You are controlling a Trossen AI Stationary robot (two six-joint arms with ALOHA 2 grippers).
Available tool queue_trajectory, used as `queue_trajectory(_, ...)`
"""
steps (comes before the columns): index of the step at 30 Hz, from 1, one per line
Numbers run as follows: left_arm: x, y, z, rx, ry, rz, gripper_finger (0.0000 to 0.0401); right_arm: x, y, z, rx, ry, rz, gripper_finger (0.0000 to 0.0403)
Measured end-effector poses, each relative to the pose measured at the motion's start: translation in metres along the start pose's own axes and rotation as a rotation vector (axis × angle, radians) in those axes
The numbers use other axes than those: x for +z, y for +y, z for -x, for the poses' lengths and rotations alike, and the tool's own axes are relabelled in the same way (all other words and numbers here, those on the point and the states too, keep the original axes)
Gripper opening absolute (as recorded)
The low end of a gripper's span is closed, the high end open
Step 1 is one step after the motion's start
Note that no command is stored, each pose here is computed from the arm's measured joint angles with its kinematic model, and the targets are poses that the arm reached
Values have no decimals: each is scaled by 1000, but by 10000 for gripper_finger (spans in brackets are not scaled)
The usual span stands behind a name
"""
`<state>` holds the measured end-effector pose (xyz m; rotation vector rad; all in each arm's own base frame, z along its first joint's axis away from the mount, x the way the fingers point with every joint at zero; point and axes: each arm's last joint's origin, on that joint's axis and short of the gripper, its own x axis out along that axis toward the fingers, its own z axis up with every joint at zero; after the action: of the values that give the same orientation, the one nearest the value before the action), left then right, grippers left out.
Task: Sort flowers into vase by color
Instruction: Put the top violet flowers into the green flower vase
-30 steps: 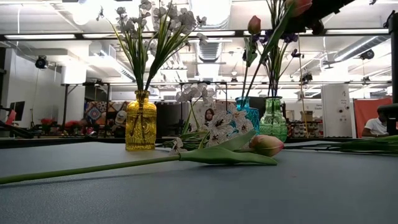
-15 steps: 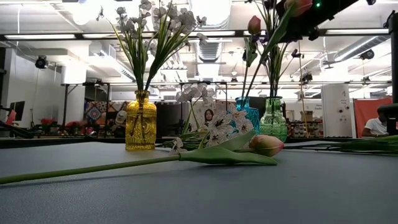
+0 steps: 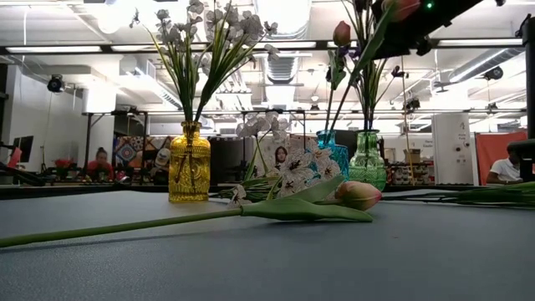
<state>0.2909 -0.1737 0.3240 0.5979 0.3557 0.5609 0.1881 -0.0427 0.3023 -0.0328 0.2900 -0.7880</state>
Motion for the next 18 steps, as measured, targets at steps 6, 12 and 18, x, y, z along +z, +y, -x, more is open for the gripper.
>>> queue_trajectory(6,-1,-1,0,-1,4,-2,164,-4,-1,1,-3,36,-18,181)
queue_trajectory(12,-1,-1,0,-1,4,-2,164,-10,-2,2,-9,85,-29,211)
queue_trajectory(18,-1,-1,0,-1,4,-2,164,-15,-3,3,-15,133,-34,241)
